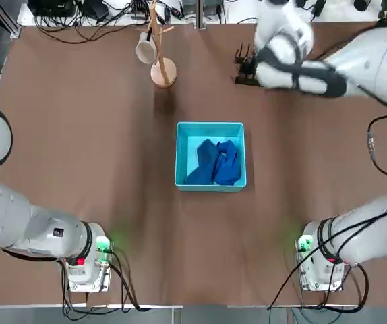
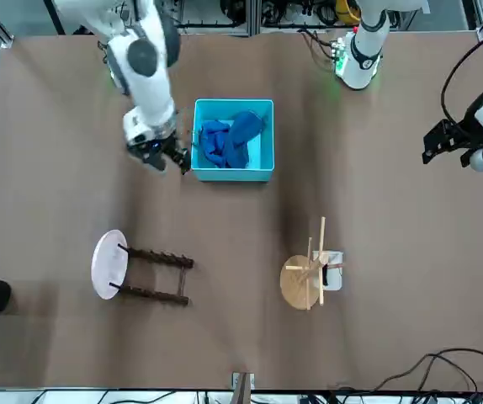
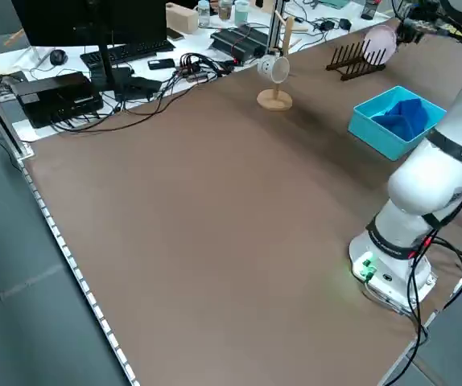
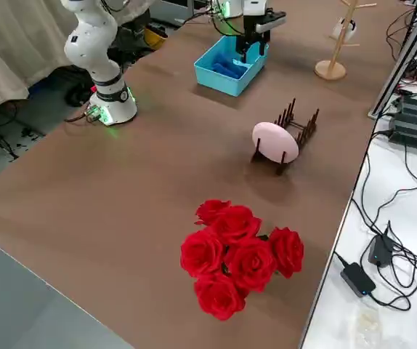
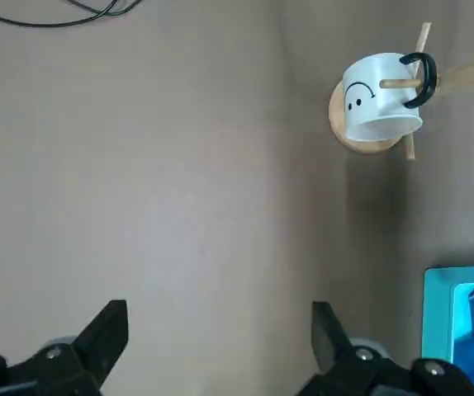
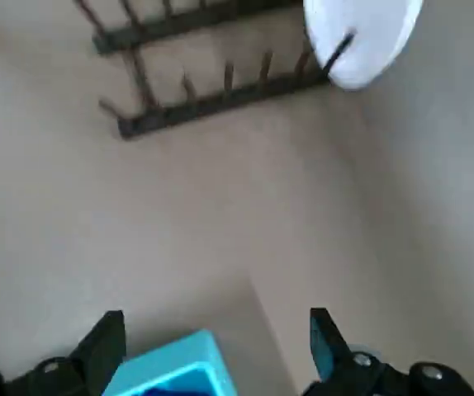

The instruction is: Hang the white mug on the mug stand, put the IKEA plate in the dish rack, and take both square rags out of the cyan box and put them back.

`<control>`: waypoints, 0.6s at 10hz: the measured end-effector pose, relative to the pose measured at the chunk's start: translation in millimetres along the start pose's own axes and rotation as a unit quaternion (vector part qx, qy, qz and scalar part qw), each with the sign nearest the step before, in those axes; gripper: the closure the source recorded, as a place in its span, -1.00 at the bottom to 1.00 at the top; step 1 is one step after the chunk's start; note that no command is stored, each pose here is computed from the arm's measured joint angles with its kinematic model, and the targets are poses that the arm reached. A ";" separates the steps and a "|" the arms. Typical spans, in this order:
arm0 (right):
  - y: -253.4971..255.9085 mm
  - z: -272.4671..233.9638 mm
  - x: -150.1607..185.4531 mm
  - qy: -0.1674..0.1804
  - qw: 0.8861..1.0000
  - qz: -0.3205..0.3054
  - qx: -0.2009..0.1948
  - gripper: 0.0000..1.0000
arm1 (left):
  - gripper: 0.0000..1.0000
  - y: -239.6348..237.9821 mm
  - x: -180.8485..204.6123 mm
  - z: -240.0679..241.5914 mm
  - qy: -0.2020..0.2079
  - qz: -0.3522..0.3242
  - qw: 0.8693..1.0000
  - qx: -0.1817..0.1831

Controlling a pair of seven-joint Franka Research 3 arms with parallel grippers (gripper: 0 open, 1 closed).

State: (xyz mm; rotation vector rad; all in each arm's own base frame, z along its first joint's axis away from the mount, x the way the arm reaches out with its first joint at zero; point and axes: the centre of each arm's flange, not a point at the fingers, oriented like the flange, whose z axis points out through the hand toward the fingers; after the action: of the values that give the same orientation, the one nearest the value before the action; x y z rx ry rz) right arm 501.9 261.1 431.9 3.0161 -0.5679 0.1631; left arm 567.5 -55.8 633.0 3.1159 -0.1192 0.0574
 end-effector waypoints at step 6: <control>215.5 -127.3 187.2 -0.003 0.993 -0.116 0.005 -0.98 | -0.96 5.2 -0.7 -1.0 0.001 0.006 1.000 0.005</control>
State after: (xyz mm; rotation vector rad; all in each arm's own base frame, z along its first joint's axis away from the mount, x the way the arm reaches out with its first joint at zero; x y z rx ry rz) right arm 584.8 4.7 590.2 3.0621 -0.2145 0.1422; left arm 566.3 -60.9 634.1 3.1243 -0.1369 0.0612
